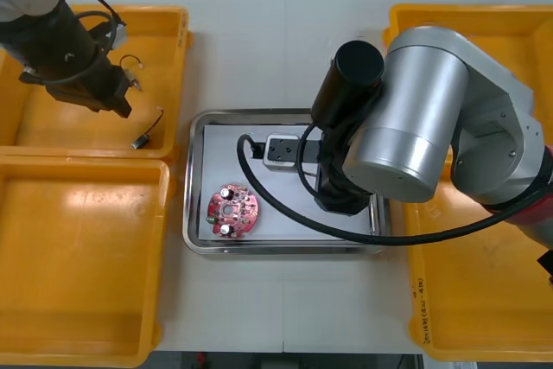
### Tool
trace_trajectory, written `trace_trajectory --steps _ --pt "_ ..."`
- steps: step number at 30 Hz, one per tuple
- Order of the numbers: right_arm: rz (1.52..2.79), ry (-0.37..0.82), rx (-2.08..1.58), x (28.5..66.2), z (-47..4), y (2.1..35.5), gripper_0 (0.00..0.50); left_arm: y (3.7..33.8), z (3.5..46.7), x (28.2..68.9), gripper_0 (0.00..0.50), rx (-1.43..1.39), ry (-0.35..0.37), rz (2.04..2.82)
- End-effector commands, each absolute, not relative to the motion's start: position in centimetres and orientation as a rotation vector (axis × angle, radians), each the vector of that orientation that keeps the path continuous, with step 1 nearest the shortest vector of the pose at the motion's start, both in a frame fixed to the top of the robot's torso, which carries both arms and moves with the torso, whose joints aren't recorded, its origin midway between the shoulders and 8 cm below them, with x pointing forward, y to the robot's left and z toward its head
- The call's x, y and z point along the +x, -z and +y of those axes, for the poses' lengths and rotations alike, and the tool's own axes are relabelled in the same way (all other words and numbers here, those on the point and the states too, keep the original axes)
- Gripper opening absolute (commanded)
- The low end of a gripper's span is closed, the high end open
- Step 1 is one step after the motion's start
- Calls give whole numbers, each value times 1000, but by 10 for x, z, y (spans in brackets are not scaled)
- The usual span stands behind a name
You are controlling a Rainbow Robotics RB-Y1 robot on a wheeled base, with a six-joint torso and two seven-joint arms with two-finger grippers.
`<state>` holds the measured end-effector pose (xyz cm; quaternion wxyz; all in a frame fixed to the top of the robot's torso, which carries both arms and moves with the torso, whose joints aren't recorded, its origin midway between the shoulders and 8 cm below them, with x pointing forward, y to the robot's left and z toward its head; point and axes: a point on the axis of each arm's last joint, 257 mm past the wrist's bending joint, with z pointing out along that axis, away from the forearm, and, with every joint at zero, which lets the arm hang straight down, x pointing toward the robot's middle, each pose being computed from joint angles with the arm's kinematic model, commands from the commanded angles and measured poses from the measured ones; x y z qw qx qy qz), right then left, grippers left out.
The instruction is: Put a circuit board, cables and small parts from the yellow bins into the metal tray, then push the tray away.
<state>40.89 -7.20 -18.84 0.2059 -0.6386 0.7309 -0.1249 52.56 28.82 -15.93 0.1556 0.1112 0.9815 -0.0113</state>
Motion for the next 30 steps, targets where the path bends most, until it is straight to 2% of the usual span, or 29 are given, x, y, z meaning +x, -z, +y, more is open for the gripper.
trace_trajectory --steps 1,6,14,20,30 --pt "1967 366 -1842 402 -57 210 0 150 264 547 500 438 15 2737" --pt "1979 375 -1834 408 -56 229 0 166 254 556 500 454 11 2722" --pt "2078 320 -1834 413 -55 261 0 184 245 555 500 461 37 2755" --pt "2115 270 -1817 409 -49 275 0 193 241 554 500 499 14 2756" --pt "2178 239 -1812 396 -56 292 1 201 244 556 500 482 21 2765"
